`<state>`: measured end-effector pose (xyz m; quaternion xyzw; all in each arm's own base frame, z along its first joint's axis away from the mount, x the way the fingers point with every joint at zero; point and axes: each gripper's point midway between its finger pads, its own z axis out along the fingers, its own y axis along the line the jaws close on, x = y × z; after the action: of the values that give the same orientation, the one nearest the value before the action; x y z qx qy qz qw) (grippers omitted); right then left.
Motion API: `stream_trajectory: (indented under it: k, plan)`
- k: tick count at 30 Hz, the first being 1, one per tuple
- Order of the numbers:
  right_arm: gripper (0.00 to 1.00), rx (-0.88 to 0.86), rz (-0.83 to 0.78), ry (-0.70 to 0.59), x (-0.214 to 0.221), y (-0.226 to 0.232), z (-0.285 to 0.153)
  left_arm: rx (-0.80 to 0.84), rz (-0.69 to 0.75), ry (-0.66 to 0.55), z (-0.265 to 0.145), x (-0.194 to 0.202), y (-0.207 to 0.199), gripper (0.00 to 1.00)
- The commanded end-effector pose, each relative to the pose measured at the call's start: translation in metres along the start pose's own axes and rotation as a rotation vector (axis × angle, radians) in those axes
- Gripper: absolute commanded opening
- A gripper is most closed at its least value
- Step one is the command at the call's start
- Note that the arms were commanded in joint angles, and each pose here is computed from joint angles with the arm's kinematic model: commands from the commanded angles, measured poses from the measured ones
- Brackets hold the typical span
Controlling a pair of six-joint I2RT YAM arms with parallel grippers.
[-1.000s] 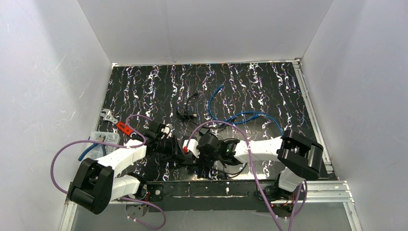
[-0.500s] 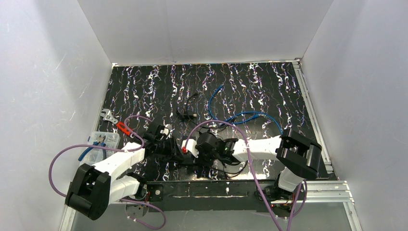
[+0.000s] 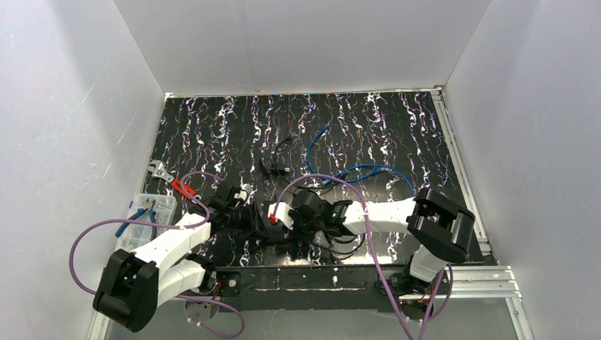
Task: Insert the plug into the switch port
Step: Insert the connector into the switch port.
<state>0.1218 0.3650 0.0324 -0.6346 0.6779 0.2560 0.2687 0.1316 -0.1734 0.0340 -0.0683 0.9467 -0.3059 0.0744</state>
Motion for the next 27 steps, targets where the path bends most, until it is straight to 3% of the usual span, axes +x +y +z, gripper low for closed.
stream_trajectory:
  k: [1,27]
  plan:
    - [0.01,-0.002,-0.163,-0.465,-0.14,-0.007,-0.029,0.203,0.036,0.088,-0.008,0.016,-0.042,0.28]
    - [0.01,-0.091,-0.222,-0.561,-0.163,0.0,-0.044,0.195,0.055,0.127,-0.001,0.021,-0.042,0.27]
